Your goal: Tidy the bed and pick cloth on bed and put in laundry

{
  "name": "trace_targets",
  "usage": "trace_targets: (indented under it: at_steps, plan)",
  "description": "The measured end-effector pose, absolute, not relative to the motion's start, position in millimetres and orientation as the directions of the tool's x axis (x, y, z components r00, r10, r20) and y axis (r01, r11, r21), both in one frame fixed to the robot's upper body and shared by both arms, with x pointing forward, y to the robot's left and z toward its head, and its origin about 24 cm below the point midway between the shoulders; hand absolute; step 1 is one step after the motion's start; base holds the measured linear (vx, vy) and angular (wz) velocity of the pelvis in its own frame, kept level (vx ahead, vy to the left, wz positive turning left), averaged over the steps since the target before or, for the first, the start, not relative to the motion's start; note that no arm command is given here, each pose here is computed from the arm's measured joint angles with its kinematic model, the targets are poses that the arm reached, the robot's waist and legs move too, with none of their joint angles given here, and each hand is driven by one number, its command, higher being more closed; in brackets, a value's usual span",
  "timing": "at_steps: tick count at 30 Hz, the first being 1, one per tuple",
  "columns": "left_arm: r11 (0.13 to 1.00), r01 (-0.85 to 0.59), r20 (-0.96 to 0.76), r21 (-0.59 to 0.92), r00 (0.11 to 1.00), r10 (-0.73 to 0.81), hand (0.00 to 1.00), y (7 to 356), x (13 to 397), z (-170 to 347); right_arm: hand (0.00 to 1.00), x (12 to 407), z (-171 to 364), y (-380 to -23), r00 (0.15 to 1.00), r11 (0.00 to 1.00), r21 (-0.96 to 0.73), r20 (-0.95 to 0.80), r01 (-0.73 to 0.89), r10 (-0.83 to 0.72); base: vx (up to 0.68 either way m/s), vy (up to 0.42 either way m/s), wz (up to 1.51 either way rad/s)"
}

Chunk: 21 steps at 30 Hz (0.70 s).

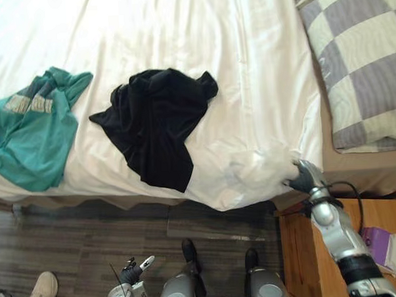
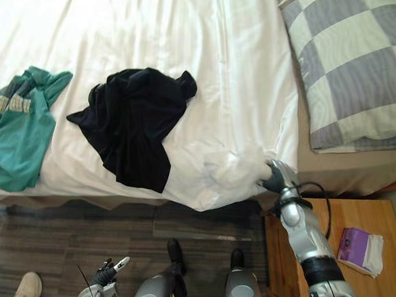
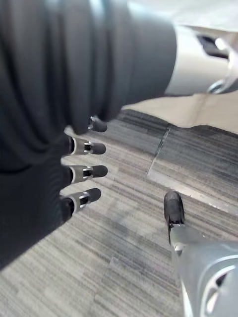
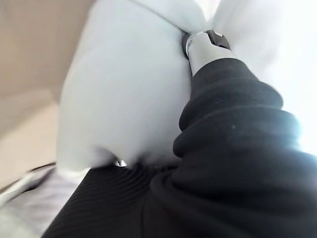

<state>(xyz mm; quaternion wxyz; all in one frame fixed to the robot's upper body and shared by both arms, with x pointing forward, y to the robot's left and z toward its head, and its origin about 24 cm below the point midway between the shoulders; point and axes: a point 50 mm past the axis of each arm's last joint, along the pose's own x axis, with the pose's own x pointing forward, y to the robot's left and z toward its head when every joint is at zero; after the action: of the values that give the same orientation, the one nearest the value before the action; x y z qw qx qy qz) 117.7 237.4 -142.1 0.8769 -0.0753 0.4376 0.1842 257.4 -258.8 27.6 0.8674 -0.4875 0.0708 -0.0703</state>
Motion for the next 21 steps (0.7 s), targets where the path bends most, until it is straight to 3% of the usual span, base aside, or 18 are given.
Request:
trace_targets:
  at_steps: [7, 10, 14, 15, 21]
  plan:
    - [0.926, -0.377, -0.835, 0.021, 0.503, 0.224, 0.0, 223, 102, -150, 0.0, 231, 19, -297, 0.926, 0.603, -0.783, -0.098, 0.154, -0.364, -0.02, 0.019, -0.11]
    - [0.924, -0.38, -0.848, 0.029, 0.48, 0.224, 0.0, 224, 93, -152, 0.0, 215, 24, -326, 0.852, 0.646, -0.693, -0.087, 0.321, -0.516, 0.0, 0.015, -0.09]
    - [0.917, -0.398, -0.862, 0.038, 0.451, 0.232, 0.0, 225, 84, -155, 0.0, 206, 43, -342, 0.798, 0.645, -0.592, -0.007, 0.483, -0.603, 0.04, 0.01, -0.24]
    - [0.912, -0.407, -0.863, 0.038, 0.447, 0.236, 0.0, 227, 84, -155, 1.0, 206, 47, -342, 0.793, 0.653, -0.559, 0.014, 0.511, -0.608, 0.04, 0.008, -0.08]
    - [0.911, -0.41, -0.863, 0.036, 0.446, 0.235, 0.0, 226, 84, -155, 1.0, 217, 70, -326, 0.805, 0.702, -0.426, 0.123, 0.571, -0.581, 0.0, 0.01, 0.04]
